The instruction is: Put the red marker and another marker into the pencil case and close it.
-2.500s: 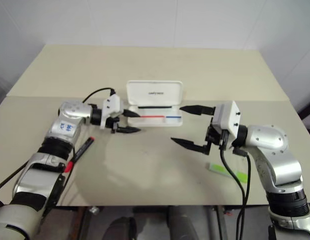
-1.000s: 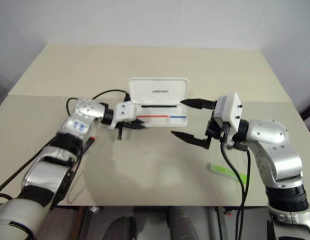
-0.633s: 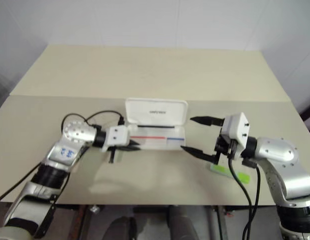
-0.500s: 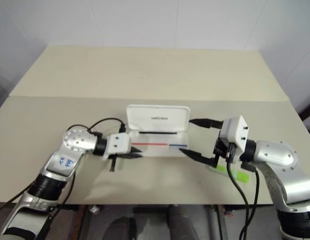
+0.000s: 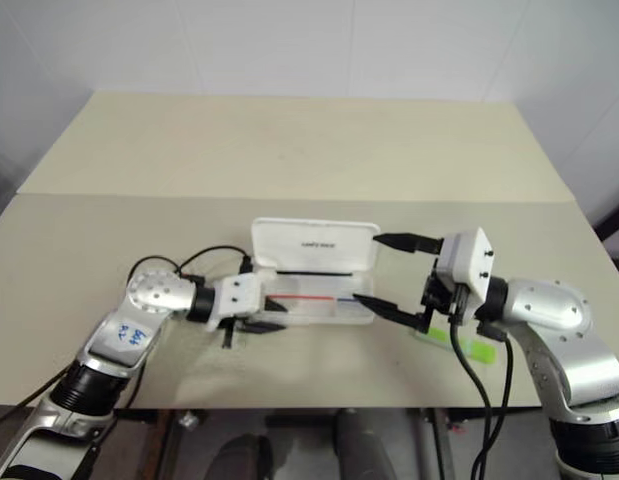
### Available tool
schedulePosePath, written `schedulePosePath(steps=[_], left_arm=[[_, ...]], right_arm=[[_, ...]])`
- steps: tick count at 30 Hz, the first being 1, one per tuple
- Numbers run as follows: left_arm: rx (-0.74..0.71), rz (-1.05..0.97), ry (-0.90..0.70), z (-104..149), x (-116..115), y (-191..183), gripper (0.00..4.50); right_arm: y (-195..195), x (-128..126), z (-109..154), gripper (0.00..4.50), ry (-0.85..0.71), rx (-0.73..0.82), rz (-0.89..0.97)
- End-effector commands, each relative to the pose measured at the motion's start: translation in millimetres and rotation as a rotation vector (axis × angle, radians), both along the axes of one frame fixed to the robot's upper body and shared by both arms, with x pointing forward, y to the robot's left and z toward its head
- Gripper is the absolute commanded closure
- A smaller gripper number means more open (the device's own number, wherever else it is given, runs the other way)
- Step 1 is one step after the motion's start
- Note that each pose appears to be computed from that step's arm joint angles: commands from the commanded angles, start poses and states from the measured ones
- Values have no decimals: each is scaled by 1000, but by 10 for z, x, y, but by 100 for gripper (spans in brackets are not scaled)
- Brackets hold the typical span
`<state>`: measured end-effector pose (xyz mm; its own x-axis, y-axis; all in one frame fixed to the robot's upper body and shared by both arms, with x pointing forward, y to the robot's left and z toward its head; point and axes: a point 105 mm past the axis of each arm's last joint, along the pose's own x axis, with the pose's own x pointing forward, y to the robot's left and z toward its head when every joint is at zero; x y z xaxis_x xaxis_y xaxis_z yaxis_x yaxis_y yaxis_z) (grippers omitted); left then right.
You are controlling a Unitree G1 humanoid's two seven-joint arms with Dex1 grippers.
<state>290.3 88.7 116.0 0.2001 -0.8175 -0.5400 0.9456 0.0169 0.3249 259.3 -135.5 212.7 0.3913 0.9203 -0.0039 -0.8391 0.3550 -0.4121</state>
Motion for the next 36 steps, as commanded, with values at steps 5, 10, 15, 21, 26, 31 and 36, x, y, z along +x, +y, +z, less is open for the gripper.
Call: schedulePosePath(steps=[5, 10, 15, 21, 26, 31, 36], left_arm=[[-52, -83, -18, 190, -173, -111, 231], [-65, -5, -15, 295, -224, 57, 174], [-69, 312, 8, 428, -152, 494, 9], [-124, 710, 42, 489, -187, 845, 3], [38, 966, 24, 427, -268, 1281, 3], [168, 1173, 1, 345, -282, 1748, 3], [119, 1200, 107, 157, -332, 1779, 3]], right_arm=[[47, 8, 64, 0, -30, 18, 37], [92, 51, 50, 0, -26, 24, 73], [169, 64, 92, 0, -39, 32, 136], [256, 97, 151, 0, -61, 46, 203], [377, 111, 185, 0, -72, 56, 268], [409, 131, 181, 0, -74, 61, 280], [426, 117, 177, 0, -73, 72, 277]])
